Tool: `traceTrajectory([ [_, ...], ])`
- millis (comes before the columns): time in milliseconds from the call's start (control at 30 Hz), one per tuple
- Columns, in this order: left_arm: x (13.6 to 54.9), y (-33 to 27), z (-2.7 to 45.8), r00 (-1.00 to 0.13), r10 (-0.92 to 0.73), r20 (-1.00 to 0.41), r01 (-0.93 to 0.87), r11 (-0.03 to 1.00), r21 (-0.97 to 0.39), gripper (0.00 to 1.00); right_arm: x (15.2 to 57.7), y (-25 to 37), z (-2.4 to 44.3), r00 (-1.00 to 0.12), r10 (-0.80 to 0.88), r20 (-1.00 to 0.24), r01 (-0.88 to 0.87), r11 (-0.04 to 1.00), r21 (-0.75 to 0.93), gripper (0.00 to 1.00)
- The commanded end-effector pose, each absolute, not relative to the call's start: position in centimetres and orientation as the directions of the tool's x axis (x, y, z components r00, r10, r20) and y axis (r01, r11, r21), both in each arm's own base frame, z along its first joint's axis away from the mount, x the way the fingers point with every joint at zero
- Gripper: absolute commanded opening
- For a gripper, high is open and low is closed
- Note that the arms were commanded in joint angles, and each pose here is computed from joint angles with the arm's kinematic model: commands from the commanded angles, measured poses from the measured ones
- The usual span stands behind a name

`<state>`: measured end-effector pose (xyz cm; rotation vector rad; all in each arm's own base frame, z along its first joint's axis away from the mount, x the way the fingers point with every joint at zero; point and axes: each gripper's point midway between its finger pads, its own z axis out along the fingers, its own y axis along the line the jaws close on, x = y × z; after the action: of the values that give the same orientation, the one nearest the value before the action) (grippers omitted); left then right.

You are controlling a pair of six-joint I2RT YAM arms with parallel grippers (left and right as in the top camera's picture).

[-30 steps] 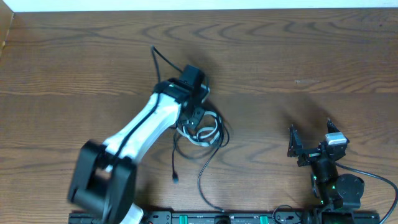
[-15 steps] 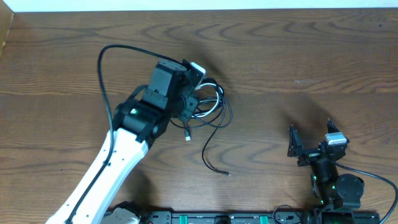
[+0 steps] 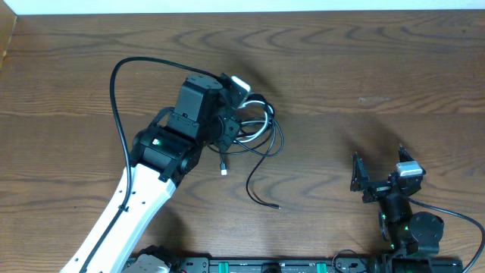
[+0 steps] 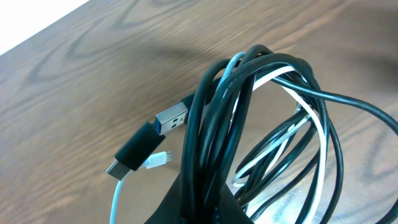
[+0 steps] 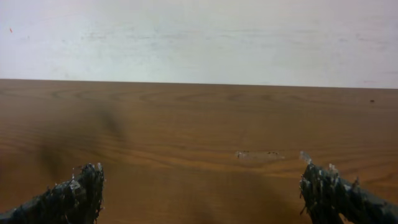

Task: Untangle cables
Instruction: 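Close the left gripper on the black cables and lift the bundle, then move the right gripper toward the hanging cables below the left gripper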

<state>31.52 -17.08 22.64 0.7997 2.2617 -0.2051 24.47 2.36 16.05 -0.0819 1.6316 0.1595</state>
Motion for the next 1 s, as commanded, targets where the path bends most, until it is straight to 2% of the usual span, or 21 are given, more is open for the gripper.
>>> traceTrajectory([
  [0, 30.6, -19.3, 24.9, -0.423, 0.531, -0.735, 0.724, 0.686, 0.079, 0.07, 24.5, 2.2, 16.1, -0.067, 0.053, -0.996, -0.141, 0.988, 0.062, 0.99],
  [167, 30.9, -19.4, 25.2, -0.410, 0.527, -0.745, 0.723, 0.685, 0.087, 0.08, 24.5, 2.5, 16.7, -0.041, 0.053, -0.998, -0.160, 0.985, 0.059, 0.99],
  [433, 31.3, -19.7, 25.8, -0.388, 0.516, -0.764, 0.721, 0.686, 0.097, 0.07, 22.8, 7.0, 20.5, 0.045, 0.088, -0.995, -0.430, 0.901, 0.060, 0.99],
  [600, 31.3, -19.7, 25.8, -0.387, 0.516, -0.764, 0.723, 0.684, 0.096, 0.07, 21.5, 7.3, 23.4, 0.019, 0.073, -0.997, -0.441, 0.896, 0.057, 0.99],
  [767, 29.7, -21.7, 26.3, -0.285, 0.543, -0.790, 0.830, 0.552, 0.080, 0.07, 19.8, 8.0, 26.7, -0.006, 0.034, -0.999, -0.478, 0.878, 0.032, 0.99],
  [967, 28.6, -22.9, 26.7, -0.230, 0.544, -0.807, 0.878, 0.473, 0.069, 0.08, 18.9, 9.8, 28.6, -0.140, 0.033, -0.990, -0.571, 0.814, 0.108, 0.99],
])
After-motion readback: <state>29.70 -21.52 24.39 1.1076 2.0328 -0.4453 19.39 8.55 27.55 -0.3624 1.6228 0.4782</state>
